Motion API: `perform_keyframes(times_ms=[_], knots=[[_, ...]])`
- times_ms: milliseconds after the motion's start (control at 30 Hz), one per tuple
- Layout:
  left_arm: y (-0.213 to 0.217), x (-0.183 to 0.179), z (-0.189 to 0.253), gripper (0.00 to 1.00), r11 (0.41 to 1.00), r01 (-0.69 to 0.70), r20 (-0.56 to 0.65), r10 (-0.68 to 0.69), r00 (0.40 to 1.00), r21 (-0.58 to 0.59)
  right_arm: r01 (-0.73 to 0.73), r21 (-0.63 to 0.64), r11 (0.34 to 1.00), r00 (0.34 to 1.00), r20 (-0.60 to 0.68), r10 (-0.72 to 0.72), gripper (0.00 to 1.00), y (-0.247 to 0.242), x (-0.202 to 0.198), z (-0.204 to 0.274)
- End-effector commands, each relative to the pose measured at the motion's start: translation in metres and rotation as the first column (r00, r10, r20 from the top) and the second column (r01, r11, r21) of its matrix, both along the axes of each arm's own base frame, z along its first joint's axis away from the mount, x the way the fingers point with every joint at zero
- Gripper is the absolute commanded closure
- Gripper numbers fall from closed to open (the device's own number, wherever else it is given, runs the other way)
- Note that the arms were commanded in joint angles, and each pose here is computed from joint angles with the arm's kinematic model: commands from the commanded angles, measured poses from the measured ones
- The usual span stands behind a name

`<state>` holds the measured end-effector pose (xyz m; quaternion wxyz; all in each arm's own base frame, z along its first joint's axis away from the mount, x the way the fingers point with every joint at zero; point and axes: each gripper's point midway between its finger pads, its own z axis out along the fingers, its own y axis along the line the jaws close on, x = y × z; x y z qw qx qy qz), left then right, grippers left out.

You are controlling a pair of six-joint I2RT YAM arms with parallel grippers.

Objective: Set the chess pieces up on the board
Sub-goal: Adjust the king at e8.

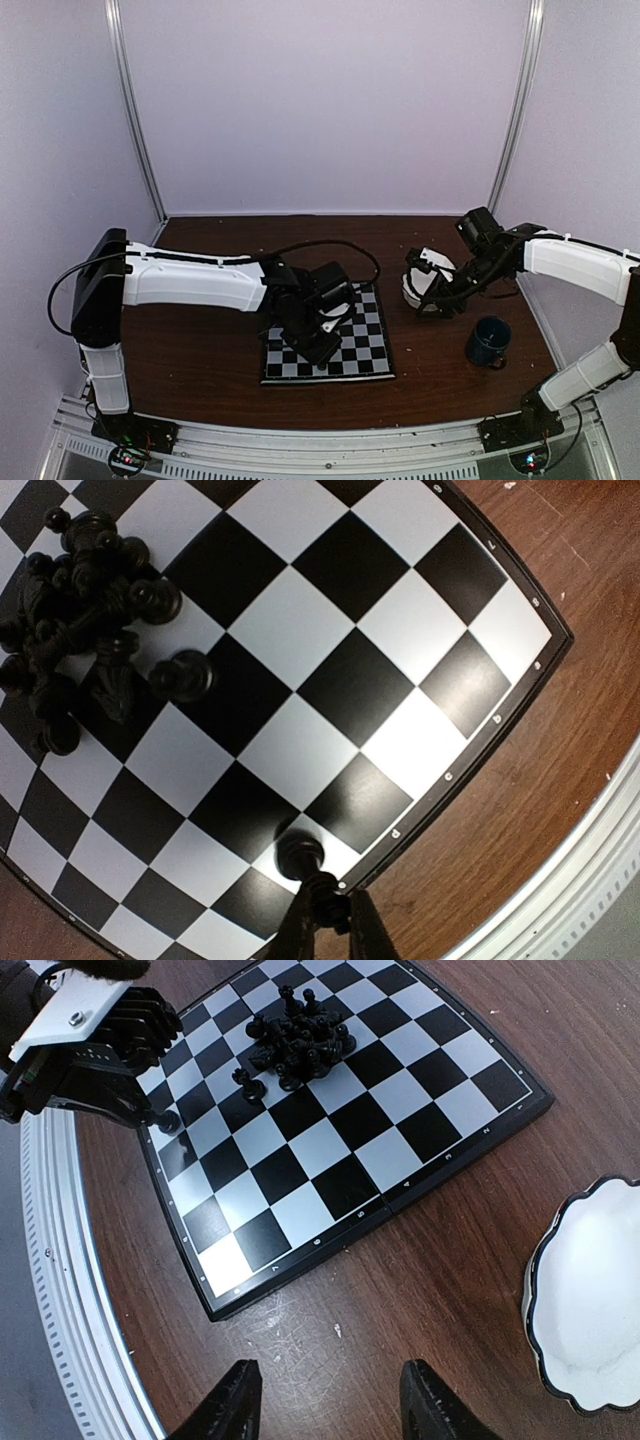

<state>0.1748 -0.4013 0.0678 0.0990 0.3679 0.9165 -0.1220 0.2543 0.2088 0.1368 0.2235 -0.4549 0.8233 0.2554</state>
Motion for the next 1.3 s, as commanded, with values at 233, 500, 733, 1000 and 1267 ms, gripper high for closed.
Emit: perform_keyframes(times_ms=[233, 500, 733, 1000, 1267], knots=[[0.000, 0.000, 0.022, 0.93, 0.999, 0.009, 0.023, -0.008, 1.000, -0.039, -0.001, 0.009, 1.000, 1.000, 0.002, 0.001, 0.50, 0.001, 0.002, 0.001], [0.003, -0.005, 0.019, 0.94, 0.999, 0.005, 0.006, -0.005, 1.000, -0.044, -0.001, 0.008, 1.000, 1.000, -0.003, 0.001, 0.50, 0.001, 0.003, -0.001], [0.000, -0.009, 0.015, 0.94, 0.997, 0.004, -0.021, -0.005, 1.000, -0.075, 0.001, 0.008, 1.000, 1.000, -0.004, -0.001, 0.50, 0.001, 0.003, -0.001], [-0.001, -0.009, 0.012, 0.94, 0.997, 0.005, -0.020, -0.007, 1.000, -0.081, 0.002, 0.007, 1.000, 1.000, -0.007, -0.002, 0.50, 0.001, 0.002, -0.001], [0.000, -0.010, 0.008, 0.94, 0.997, 0.003, -0.024, -0.005, 1.000, -0.076, 0.002, 0.006, 1.000, 1.000, -0.008, -0.002, 0.50, 0.001, 0.002, -0.002]])
